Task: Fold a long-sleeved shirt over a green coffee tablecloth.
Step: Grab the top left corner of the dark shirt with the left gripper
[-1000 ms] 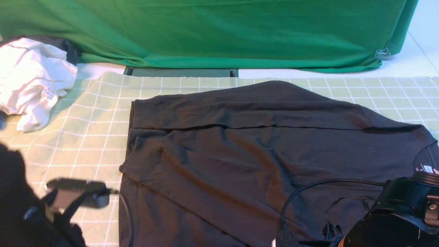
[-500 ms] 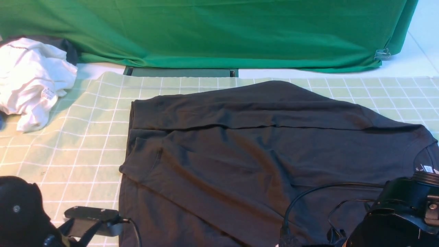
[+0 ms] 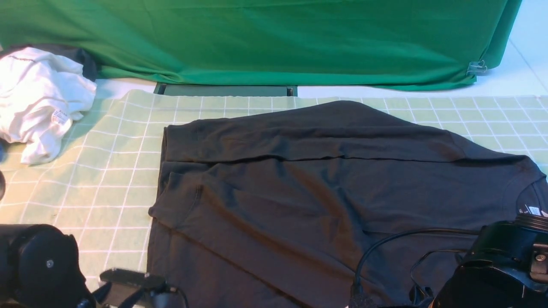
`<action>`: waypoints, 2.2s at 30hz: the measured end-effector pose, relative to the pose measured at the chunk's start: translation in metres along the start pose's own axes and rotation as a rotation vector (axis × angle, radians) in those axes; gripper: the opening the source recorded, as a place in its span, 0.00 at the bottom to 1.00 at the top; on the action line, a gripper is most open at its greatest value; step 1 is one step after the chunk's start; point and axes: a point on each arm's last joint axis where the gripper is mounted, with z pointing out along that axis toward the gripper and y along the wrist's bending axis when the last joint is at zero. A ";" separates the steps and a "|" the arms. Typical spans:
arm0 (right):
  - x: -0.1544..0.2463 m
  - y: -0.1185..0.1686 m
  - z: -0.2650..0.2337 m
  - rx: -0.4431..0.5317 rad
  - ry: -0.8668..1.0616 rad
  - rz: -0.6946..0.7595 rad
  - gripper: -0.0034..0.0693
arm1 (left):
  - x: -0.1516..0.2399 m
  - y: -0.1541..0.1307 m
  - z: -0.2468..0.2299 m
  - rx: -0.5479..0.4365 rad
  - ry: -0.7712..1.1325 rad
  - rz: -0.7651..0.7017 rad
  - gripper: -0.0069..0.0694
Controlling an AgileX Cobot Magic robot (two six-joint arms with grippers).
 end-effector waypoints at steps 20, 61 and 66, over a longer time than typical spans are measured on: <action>-0.004 0.002 -0.025 0.010 -0.018 0.079 0.46 | -0.009 -0.011 -0.046 -0.067 0.003 0.091 0.49; 0.033 -0.061 0.019 0.175 -0.178 0.750 0.13 | -0.270 0.115 -0.102 -0.295 -0.673 -0.227 0.68; 0.033 -0.061 0.019 0.181 -0.187 0.750 0.15 | -0.278 0.122 -0.092 -0.302 -0.664 -0.240 0.71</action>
